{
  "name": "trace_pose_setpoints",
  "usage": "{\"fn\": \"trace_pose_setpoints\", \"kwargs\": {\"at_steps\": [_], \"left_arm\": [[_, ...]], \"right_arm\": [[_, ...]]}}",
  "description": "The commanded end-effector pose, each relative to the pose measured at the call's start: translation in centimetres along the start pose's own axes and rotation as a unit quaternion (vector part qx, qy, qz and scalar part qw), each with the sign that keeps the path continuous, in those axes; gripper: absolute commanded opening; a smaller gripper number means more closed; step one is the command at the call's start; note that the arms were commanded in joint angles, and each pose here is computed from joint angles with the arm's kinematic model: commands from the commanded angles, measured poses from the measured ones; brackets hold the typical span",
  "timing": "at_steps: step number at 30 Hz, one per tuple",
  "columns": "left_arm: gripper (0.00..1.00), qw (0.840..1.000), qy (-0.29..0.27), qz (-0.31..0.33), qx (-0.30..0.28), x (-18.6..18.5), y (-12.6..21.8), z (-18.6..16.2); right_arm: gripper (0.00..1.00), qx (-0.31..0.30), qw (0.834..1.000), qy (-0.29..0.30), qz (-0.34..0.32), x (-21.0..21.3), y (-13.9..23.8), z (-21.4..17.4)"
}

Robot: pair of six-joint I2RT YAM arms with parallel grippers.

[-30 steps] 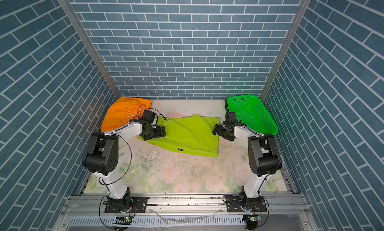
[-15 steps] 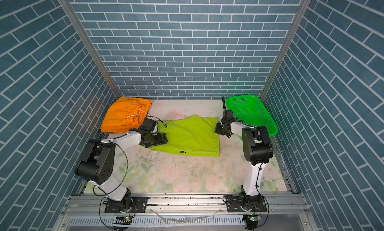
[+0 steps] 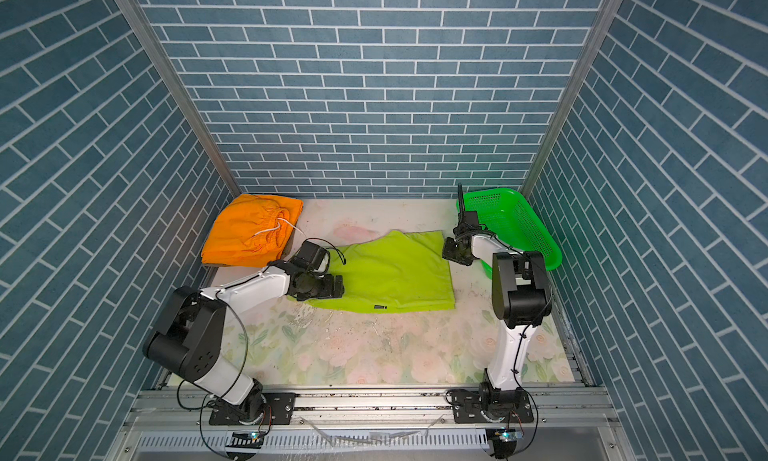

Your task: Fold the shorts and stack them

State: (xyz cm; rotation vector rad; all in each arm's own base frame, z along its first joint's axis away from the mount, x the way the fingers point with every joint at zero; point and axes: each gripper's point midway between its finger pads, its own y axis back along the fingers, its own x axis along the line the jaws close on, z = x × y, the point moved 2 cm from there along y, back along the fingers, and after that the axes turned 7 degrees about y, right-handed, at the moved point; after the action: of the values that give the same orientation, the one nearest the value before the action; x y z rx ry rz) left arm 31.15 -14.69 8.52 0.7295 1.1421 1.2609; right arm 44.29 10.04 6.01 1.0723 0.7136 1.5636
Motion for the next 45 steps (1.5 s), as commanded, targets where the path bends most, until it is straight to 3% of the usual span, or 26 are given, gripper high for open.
{"fn": "trace_pose_setpoints", "kwargs": {"at_steps": [1,4,8,14,28,31,35,37,40,45], "left_arm": [[1.0,0.995,-0.05,0.056,-0.059,1.1,5.7,3.0],[1.0,0.996,-0.02,0.075,-0.052,3.8,6.4,4.1],[1.0,0.996,0.03,0.072,-0.037,6.7,4.1,3.1],[1.0,0.992,0.079,0.093,-0.023,9.2,0.5,2.9],[0.99,0.989,0.073,0.125,0.025,10.3,-4.4,2.9],[0.94,0.989,0.064,0.129,0.036,10.2,-4.6,3.0],[0.67,0.991,0.051,0.117,0.045,9.6,-4.5,3.0],[0.6,0.99,0.042,0.121,0.052,9.6,-4.4,2.8],[0.35,0.991,0.028,0.12,0.059,9.3,-4.1,2.7],[0.26,0.989,0.005,0.133,0.06,9.0,-2.6,3.1]], "right_arm": [[0.65,-0.017,0.999,0.026,0.011,2.0,2.4,0.4],[0.8,-0.03,0.998,0.048,0.019,3.8,3.8,0.3],[0.98,-0.034,0.996,0.075,0.029,5.9,4.7,-0.8],[0.99,-0.033,0.995,0.085,0.049,7.0,5.3,-2.5],[0.98,-0.01,0.995,0.083,0.053,5.9,4.1,-6.2],[0.98,-0.009,0.995,0.08,0.057,6.0,4.1,-6.3],[0.99,-0.011,0.995,0.077,0.061,6.1,4.3,-6.2],[0.99,-0.014,0.995,0.074,0.06,6.1,4.4,-6.2],[0.98,-0.015,0.995,0.071,0.062,6.2,4.5,-6.1],[0.98,-0.012,0.996,0.064,0.064,6.2,4.3,-6.3]]}}
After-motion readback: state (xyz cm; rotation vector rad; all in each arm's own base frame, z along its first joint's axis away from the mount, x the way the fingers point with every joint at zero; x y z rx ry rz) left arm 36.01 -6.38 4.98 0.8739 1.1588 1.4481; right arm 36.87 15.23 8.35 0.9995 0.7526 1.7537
